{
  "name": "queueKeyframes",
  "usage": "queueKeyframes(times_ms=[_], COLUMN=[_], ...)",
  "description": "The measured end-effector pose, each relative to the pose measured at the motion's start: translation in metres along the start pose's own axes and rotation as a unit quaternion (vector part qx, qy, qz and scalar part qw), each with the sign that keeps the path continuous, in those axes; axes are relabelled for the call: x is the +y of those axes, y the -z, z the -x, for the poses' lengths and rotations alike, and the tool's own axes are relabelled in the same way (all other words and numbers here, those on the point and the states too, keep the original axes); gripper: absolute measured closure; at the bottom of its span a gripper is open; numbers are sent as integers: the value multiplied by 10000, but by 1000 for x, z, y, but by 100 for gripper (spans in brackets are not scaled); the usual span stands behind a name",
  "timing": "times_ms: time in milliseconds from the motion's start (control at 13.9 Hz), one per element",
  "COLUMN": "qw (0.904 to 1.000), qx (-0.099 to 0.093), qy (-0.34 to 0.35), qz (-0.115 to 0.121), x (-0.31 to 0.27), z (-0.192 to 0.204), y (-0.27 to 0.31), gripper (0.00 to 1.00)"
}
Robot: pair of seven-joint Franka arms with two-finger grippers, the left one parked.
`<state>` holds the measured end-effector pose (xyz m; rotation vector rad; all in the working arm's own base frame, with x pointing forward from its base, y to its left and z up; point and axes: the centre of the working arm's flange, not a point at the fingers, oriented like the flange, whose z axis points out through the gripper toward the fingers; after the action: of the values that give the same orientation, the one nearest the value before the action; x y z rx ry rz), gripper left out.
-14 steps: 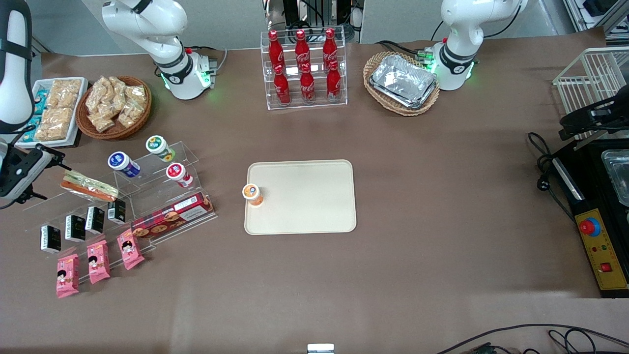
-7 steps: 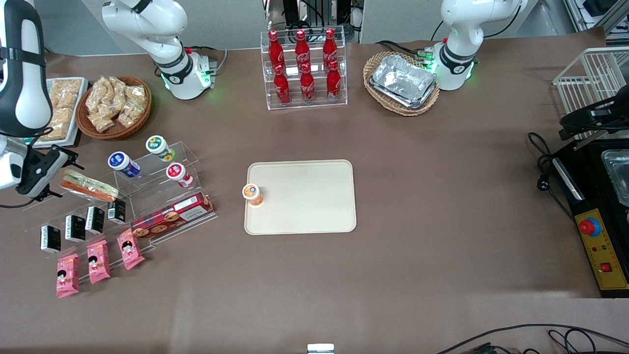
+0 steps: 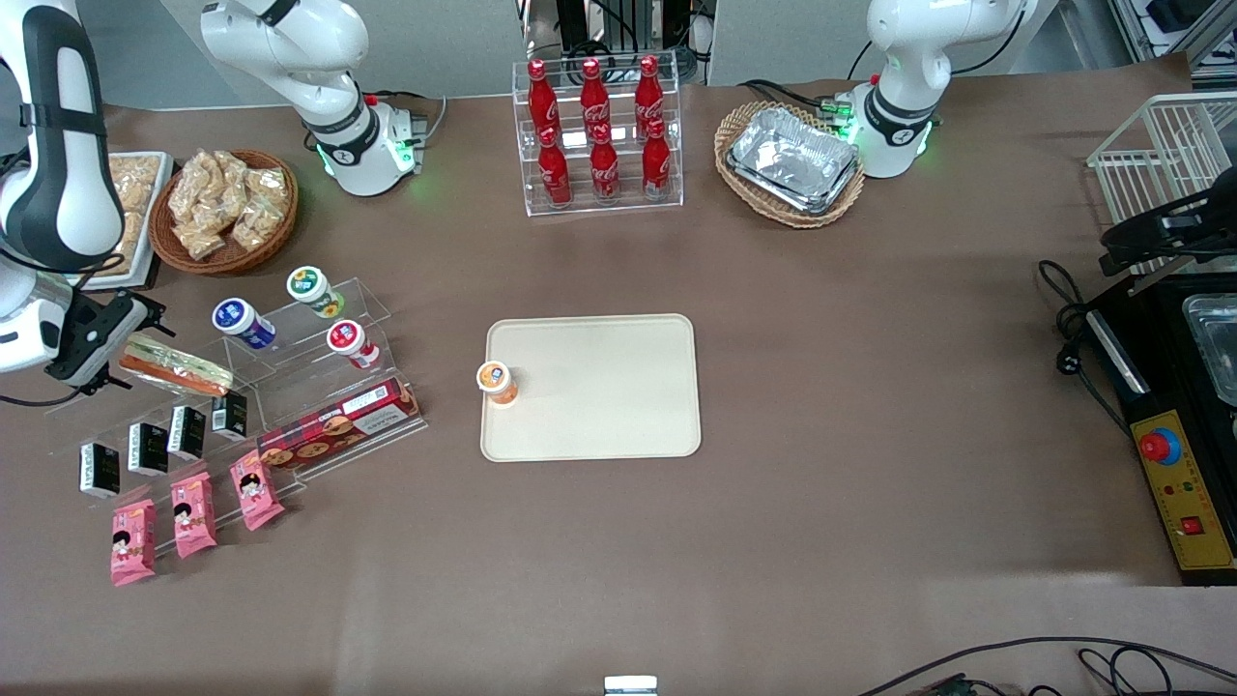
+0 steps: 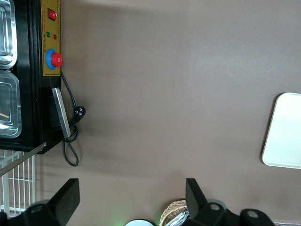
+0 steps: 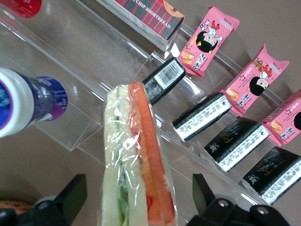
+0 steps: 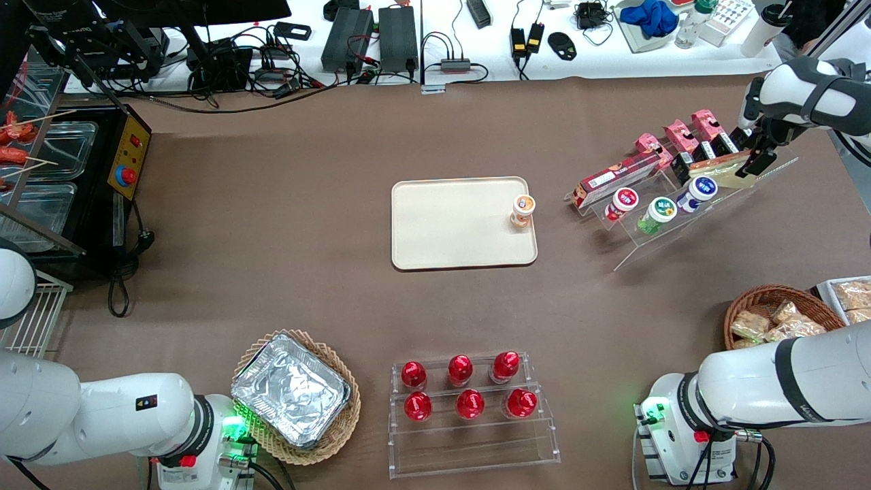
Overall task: Place sandwich on tray
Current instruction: 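Lower the open right gripper over the wrapped sandwich, then close the right gripper on the wrapped sandwich and lift it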
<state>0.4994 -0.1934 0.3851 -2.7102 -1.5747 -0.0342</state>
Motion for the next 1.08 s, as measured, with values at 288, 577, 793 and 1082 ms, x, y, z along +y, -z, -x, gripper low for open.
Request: queueKeyframes(times_ms=[288,577,793,1082], qw=[10000,9999,9999,9999], qx=[6,8,1,5], qy=[-24,-31,-56,-101], qz=[78,106,86,94], x=[-4,-6,-6,-6], z=[5,6,8,13], y=[-13,-17,-19,-19], gripper=[0,5,36,57])
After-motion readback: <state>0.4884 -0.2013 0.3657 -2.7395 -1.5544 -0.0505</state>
